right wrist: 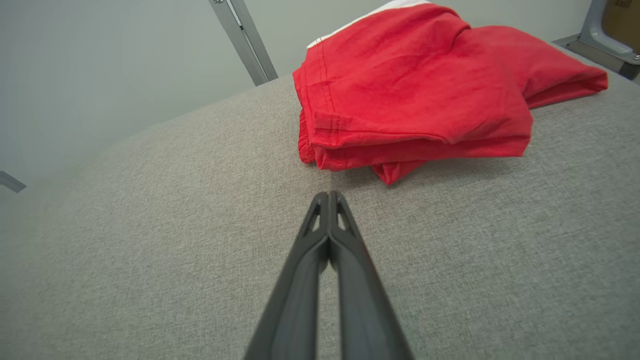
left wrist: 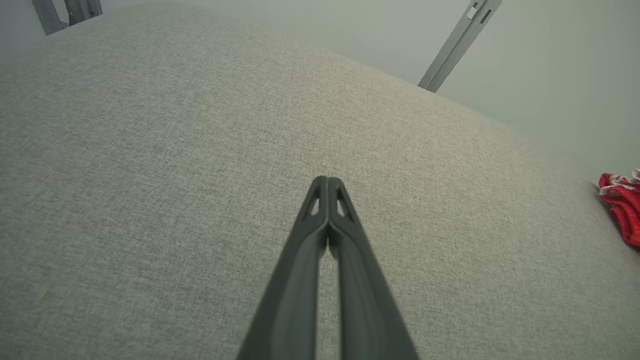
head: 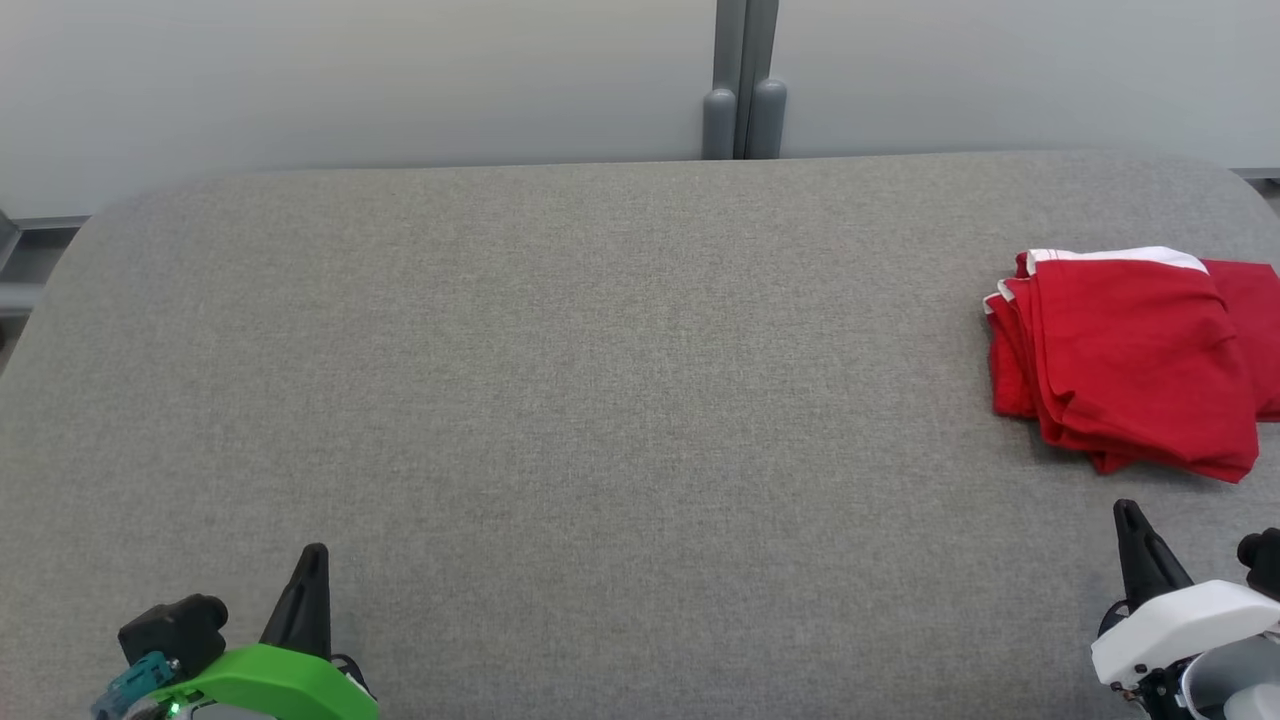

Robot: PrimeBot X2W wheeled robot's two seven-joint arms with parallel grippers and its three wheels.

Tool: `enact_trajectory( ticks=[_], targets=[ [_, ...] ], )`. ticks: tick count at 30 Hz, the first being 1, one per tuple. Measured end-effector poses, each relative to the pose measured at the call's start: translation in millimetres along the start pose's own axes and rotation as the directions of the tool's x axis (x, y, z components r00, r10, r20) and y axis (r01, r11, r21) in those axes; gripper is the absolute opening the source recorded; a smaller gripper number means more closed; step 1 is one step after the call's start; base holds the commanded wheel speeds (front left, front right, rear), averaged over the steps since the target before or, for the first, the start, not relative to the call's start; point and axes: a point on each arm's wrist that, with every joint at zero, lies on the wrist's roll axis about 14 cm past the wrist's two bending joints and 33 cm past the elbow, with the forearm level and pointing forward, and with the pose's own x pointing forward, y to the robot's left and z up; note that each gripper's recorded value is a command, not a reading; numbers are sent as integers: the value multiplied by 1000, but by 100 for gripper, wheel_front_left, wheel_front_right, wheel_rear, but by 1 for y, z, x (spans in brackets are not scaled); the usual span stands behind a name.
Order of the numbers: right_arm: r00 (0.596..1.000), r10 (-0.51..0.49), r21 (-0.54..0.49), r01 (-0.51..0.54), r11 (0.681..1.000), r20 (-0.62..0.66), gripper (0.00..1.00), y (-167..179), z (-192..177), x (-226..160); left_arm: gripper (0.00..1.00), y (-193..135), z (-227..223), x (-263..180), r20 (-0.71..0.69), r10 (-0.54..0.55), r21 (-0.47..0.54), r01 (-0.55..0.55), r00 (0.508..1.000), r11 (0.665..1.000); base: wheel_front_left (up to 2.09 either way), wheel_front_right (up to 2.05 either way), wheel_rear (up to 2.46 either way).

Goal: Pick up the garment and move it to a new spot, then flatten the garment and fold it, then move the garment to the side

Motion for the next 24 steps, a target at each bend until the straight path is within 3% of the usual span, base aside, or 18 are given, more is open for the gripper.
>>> enact_trajectory(
  ticks=[14,24],
  targets=[
    [1000,-16,200,17,980,-5,0,3,4,4,0,3,1,3,-21,13,-175,-17,1000,984,0,0,0],
    [1000,-22,349,21,937,-3,0,3,8,7,0,5,2,5,-35,19,-300,-29,999,954,0,0,0]
  ],
)
